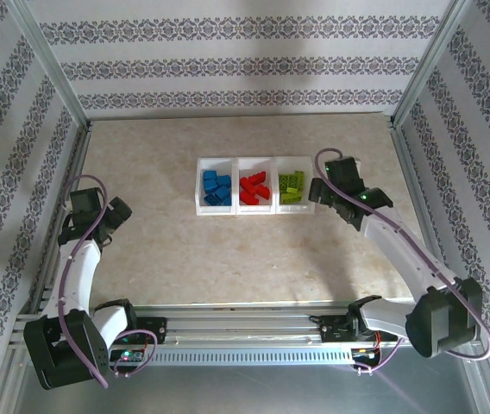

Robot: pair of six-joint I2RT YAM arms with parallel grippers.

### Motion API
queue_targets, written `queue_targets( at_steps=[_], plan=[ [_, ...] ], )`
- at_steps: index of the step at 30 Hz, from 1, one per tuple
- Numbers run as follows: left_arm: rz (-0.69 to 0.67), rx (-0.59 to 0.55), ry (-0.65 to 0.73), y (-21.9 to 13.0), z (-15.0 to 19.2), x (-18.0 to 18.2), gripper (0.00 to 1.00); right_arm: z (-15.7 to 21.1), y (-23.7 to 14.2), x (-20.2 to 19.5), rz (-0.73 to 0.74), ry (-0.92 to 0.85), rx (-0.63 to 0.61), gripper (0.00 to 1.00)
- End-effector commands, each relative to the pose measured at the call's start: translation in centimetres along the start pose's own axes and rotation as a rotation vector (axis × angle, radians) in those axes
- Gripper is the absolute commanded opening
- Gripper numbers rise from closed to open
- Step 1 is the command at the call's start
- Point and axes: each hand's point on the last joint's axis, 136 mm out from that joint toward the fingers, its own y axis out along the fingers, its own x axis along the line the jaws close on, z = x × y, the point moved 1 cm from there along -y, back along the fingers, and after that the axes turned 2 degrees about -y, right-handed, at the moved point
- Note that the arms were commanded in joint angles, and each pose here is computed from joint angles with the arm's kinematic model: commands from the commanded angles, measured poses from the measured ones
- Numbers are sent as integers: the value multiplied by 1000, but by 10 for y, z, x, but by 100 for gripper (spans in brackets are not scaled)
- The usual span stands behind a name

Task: Sort the legos into containers by color
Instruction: Reset both arms

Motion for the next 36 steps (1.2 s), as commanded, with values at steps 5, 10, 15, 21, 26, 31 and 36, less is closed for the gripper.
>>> queue_targets(
  at_steps=[5,10,15,21,26,31,36],
  plan=[
    [52,-41,16,-5,-6,-6,100,-1,-9,-44,97,118,-116,98],
    [82,-42,28,-4,-3,-9,100,6,-10,-71,163,189,-151,98],
    [115,-56,37,-6,-3,-13,100,7,-7,-89,234,207,-173,98],
    [172,-80,83,-10,-4,-27,100,0,5,-98,299,172,-189,98],
    [243,-152,178,-10,-8,-48,100,-5,21,-96,300,115,-256,98],
    [320,-252,324,-9,-9,-77,100,-10,27,-92,265,97,-373,98],
    [371,-358,417,-3,-9,-92,100,-12,27,-87,226,57,-455,98]
  ],
)
